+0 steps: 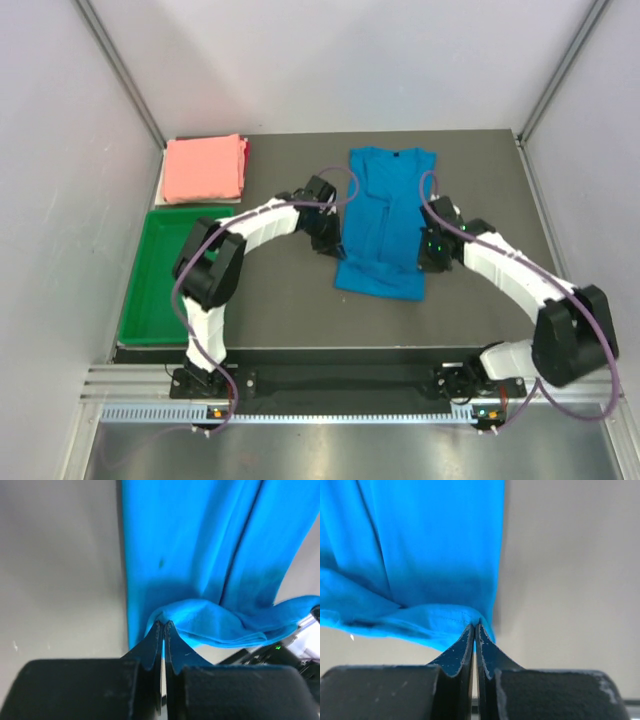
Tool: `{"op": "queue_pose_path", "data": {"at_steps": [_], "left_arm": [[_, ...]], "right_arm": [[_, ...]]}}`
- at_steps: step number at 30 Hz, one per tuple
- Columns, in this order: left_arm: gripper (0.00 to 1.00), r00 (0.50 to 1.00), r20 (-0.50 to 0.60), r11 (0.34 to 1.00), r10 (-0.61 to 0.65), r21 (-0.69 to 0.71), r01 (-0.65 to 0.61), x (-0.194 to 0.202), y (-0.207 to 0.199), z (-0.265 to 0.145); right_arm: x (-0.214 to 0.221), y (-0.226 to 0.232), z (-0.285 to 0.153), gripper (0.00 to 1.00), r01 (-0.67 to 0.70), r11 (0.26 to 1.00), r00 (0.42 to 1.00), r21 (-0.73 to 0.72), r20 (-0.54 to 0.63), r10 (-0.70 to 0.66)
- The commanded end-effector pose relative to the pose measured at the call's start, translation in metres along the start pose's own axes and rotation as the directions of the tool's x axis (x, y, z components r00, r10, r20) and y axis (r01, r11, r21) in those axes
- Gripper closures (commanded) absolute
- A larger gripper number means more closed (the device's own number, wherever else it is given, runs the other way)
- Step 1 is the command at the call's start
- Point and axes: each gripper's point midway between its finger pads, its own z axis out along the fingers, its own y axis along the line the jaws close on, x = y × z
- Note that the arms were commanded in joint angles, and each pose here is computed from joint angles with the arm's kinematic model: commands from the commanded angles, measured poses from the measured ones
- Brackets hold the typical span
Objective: Fold and stack the t-shirts
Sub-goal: Fold the tshirt
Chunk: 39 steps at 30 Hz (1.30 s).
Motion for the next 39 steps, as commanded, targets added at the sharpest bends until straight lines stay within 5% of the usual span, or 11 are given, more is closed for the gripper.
{"op": "queue_pose_path", "data": {"at_steps": [1,13,21,29,39], "left_arm": [[1.0,0.999,-0.013,0.996,0.036,0.076,-0.035,-0.039,-0.023,-0.001],[1.0,0.994,0.101,0.988,-0.035,0.152,0.019,-0.16,-0.028,0.021],[1.0,0.981,0.172,0.965,-0.092,0.257,0.045,-0.199,-0.029,0.019],[1.0,0.976,0.181,0.931,-0.121,0.361,0.049,-0.218,-0.039,0.026],[1.0,0.962,0.215,0.957,-0.168,0.268,0.107,-0.226,-0.019,0.025]], "right_arm": [[-0.063,0.01,0.004,1.0,0.113,0.993,0.989,-0.031,0.096,-0.109],[-0.175,-0.002,0.047,1.0,0.03,0.999,0.992,-0.037,0.121,-0.026],[-0.195,-0.003,0.063,1.0,0.031,0.998,0.993,-0.06,0.118,-0.024],[-0.211,-0.001,0.079,1.0,0.02,0.992,0.988,-0.126,0.154,-0.001],[-0.227,0.004,0.09,1.0,0.023,0.988,0.985,-0.153,0.174,0.004]]}}
